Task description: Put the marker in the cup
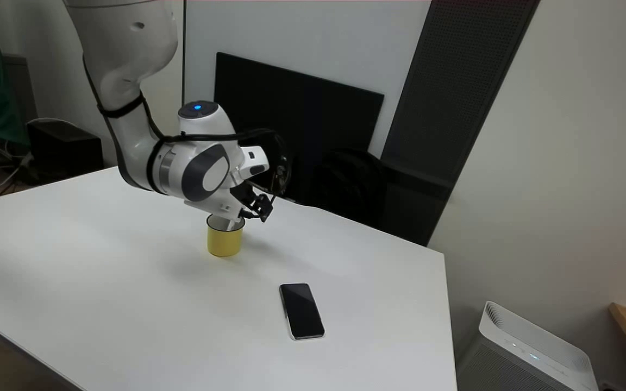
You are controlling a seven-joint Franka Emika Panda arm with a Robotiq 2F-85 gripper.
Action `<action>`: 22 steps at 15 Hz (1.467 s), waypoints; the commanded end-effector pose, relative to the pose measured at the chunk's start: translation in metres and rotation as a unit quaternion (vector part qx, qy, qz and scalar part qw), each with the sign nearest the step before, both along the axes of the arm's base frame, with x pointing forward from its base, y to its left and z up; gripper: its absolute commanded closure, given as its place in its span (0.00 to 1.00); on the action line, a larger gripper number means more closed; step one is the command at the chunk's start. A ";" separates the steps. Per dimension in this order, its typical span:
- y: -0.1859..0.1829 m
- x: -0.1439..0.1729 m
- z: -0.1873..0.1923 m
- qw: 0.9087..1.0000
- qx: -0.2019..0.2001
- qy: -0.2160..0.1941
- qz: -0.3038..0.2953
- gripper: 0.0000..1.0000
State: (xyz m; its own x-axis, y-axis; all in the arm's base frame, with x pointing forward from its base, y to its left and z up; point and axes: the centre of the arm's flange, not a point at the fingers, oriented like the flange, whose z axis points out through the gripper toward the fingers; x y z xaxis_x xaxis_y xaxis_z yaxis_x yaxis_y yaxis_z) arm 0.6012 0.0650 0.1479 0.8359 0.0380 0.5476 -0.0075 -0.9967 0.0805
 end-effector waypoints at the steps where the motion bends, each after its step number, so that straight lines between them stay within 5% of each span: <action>1: -0.010 -0.009 0.022 1.000 0.003 0.015 -0.003 0.00; 8: -0.018 -0.013 0.043 1.000 0.017 0.025 -0.004 0.00; 12: -0.017 -0.017 0.055 0.995 0.043 0.082 0.027 0.00; 22: -0.016 -0.046 0.085 0.964 0.087 0.215 0.132 0.00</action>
State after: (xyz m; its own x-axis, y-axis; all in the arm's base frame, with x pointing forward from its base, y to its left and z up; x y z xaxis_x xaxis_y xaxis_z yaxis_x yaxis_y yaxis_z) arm 0.5701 0.0606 0.2188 0.9598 0.1800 0.2153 0.2116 -0.9682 -0.1336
